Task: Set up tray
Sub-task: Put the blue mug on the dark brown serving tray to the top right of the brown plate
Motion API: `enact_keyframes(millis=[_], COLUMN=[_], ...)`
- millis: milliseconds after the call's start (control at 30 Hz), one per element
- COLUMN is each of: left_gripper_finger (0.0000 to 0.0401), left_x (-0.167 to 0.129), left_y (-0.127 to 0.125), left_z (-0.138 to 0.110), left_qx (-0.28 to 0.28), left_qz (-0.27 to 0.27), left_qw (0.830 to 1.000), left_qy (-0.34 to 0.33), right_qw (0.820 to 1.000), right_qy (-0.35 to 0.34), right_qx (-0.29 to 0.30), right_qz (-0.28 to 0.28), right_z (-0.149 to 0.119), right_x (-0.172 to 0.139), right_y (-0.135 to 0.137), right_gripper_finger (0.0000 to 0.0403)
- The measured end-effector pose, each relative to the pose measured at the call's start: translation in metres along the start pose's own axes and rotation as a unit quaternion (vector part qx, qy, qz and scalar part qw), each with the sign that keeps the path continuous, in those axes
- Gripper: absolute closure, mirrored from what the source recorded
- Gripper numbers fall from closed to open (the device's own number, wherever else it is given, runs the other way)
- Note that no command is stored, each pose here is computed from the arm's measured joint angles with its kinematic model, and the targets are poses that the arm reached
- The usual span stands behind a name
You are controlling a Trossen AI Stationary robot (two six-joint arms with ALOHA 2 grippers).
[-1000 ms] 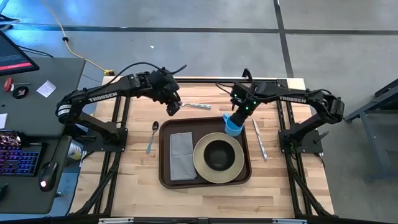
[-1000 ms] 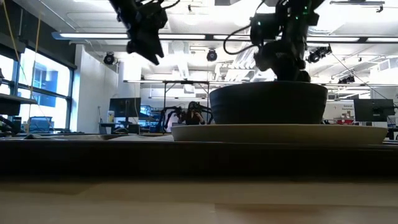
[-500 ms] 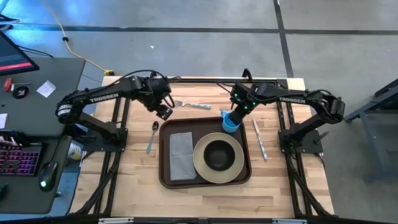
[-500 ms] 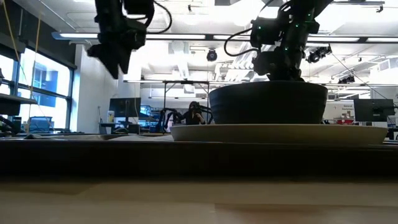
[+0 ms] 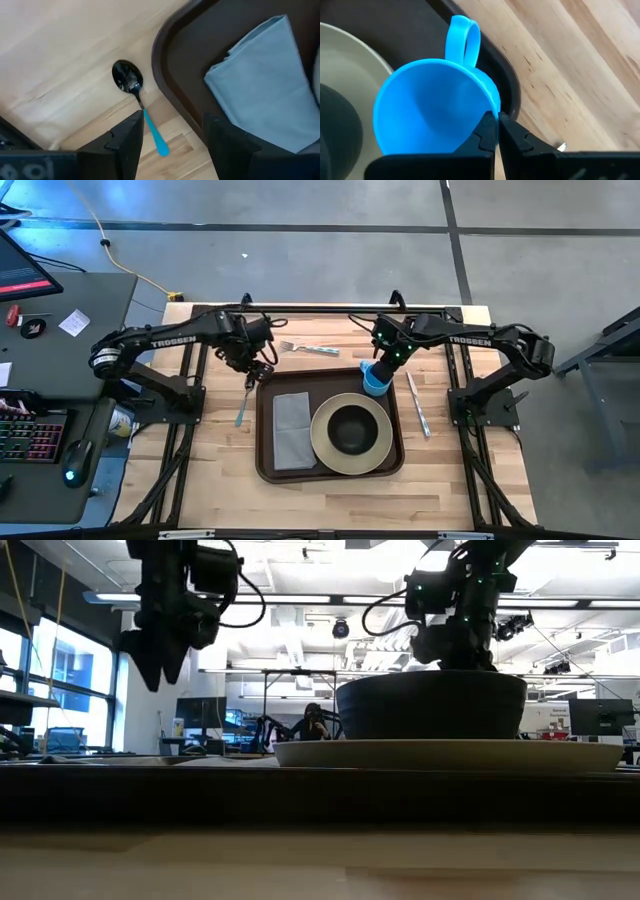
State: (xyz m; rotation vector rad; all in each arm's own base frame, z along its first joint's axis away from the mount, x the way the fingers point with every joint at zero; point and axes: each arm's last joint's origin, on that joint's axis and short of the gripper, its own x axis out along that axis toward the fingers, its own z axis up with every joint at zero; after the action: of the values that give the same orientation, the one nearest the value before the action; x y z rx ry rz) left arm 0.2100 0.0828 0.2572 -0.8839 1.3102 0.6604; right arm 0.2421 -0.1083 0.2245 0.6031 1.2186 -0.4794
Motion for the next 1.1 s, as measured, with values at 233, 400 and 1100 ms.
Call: enact_keyframes(millis=[233,400,1100], left_gripper_finger=[0.0164,0.0164,0.0164], left_x=[0.016,0.028,0.045], left_y=[0.004,0.006,0.010], left_z=[-0.002,-0.002,-0.002], left_qx=[-0.005,-0.005,0.011], left_qz=[0.003,-0.004,0.009], left_qw=[1.000,1.000,0.999], left_qy=[0.004,-0.004,-0.033], right_qw=[1.000,1.000,0.999], right_qy=[-0.006,-0.005,-0.001], right_qx=[-0.005,0.000,-0.010], right_qz=[-0.010,-0.007,0.038], right_z=[0.001,0.001,0.002], right_x=[0.000,0.000,0.000], right_y=[0.000,0.000,0.003], right_gripper_finger=[0.0400,0.0395,0.0326])
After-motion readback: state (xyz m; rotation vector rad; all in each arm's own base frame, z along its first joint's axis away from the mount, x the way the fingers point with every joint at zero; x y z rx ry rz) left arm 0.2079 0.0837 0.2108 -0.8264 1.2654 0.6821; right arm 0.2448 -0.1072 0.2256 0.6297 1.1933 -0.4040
